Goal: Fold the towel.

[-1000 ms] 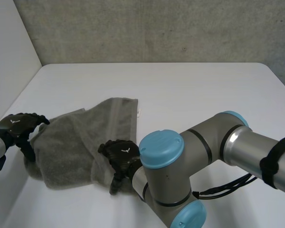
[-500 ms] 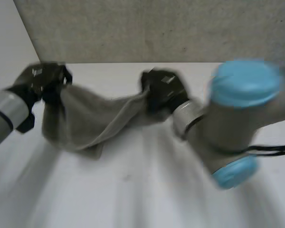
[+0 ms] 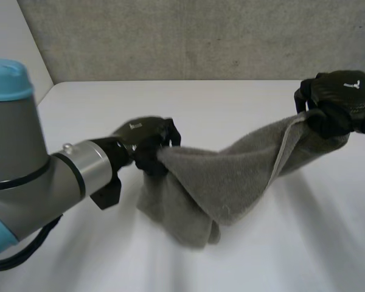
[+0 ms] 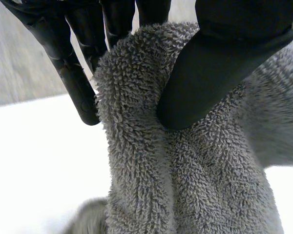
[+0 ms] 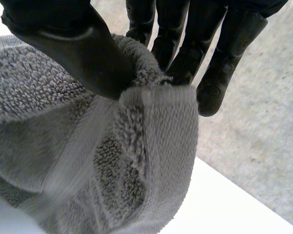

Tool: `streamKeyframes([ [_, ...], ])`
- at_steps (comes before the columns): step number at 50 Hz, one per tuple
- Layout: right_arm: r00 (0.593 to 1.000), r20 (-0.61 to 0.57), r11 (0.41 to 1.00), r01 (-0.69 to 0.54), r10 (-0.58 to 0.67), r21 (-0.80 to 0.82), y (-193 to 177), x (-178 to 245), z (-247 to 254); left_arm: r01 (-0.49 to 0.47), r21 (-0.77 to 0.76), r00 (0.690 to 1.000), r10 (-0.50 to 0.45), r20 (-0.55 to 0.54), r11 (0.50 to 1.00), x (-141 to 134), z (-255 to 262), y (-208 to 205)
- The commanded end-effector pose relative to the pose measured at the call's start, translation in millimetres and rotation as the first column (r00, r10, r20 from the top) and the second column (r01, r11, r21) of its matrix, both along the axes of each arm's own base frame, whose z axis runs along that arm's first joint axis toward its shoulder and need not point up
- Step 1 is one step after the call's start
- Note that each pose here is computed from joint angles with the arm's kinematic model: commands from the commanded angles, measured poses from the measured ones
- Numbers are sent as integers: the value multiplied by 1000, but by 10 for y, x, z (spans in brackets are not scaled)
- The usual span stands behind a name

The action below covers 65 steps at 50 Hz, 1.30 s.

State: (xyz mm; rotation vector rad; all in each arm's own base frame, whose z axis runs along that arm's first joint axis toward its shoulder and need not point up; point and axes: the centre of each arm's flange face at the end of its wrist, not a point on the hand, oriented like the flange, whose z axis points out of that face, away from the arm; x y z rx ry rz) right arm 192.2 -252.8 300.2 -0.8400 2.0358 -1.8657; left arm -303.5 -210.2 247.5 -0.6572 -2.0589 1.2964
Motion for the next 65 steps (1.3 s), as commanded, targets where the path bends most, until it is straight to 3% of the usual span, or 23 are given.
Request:
streamKeyframes([
  [1,999,-36,1000,-18,17,-8,12,21,-27,10,42,1000,-11,23,999,22,87,59],
  [6,999,-41,1000,-7,7,-3,-100,29,-61,0,-29,1000,-1,-17,1000,-52,179,-89],
  [14,996,-84,994,-20,29,104,-542,363,-531,-21,-47,1000,22,19,999,-365,-315,-696],
  [21,966,-230,988,136,-117,68,-998,429,-905,-25,-185,996,41,81,982,-604,-646,-1195],
  [30,949,-161,962,263,-272,-72,-1238,348,-845,-138,-318,978,179,104,938,-679,-750,-1545],
  [35,938,-149,949,305,-314,-77,-1241,244,-825,-128,-312,979,170,110,941,-714,-502,-1311],
  [40,934,-162,948,312,-319,-64,-1200,202,-876,-72,-254,980,115,160,965,-586,-179,-681],
  [43,928,-175,944,328,-330,-41,-1198,127,-953,-70,-253,980,113,162,965,-534,-129,-542],
  [51,915,-205,936,352,-348,-16,-1237,5,-1079,-84,-282,982,128,142,956,-586,-200,340],
  [56,912,-212,934,357,-350,-8,-1253,-18,-1122,-90,-298,976,144,166,950,-677,-335,569],
  [65,912,-227,935,355,-343,15,-1214,-17,-1207,-57,-289,973,118,200,956,-922,-689,627],
])
